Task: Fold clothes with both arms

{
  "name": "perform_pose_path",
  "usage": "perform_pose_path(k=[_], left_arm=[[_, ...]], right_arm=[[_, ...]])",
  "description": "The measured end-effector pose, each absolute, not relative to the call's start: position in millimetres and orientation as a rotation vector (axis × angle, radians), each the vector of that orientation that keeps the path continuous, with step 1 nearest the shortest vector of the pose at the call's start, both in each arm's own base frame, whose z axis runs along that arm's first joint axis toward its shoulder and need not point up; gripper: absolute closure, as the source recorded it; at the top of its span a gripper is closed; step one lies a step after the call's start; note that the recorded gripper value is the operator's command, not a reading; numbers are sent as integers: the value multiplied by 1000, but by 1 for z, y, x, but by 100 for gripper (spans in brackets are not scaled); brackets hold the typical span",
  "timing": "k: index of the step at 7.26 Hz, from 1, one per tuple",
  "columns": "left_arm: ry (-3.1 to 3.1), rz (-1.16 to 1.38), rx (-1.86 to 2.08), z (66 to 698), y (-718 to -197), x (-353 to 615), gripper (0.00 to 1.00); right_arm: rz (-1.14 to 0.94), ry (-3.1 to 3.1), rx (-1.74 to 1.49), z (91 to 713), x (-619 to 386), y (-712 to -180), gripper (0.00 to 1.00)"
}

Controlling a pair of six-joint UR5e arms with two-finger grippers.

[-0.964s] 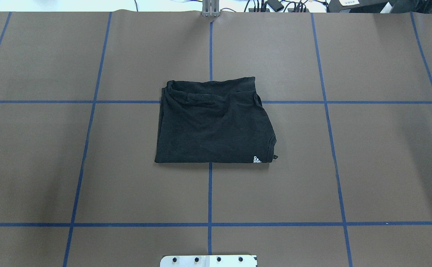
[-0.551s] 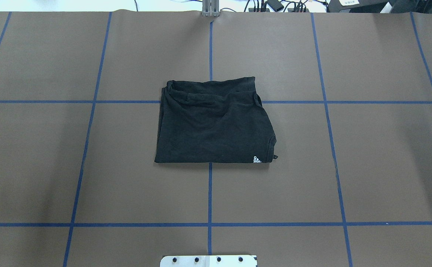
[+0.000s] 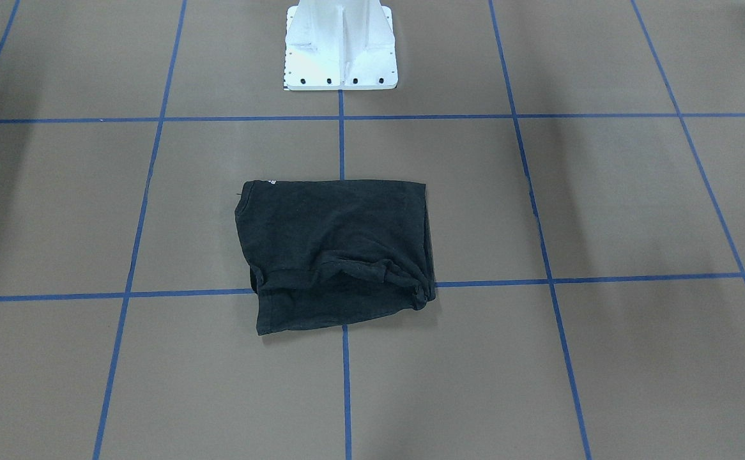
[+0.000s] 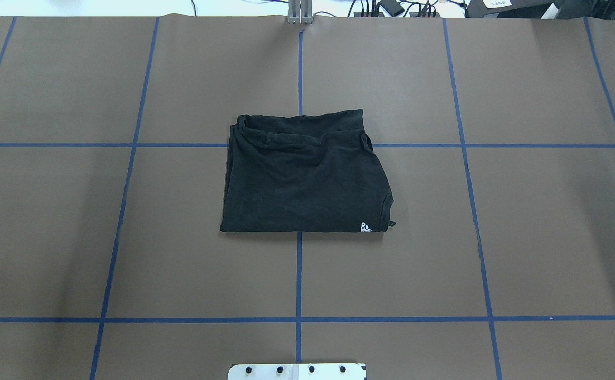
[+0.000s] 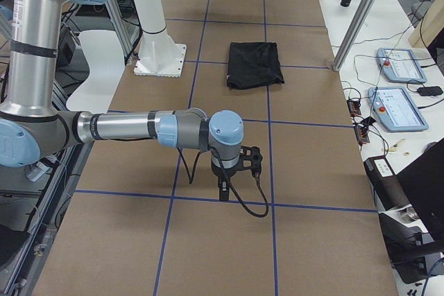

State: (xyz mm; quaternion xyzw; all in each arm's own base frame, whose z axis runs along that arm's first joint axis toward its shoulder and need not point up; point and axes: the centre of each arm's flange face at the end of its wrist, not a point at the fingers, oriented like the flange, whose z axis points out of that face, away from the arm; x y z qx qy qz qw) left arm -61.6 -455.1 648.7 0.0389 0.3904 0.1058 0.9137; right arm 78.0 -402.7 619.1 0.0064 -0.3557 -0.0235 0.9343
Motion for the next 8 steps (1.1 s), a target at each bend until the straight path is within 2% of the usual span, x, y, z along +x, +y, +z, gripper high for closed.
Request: perform_pose_path(k=[8], left_arm=[[783,231,126,628,-455,-67,0]], right_arm=[[-37,-731,23,611,78,-404,0]])
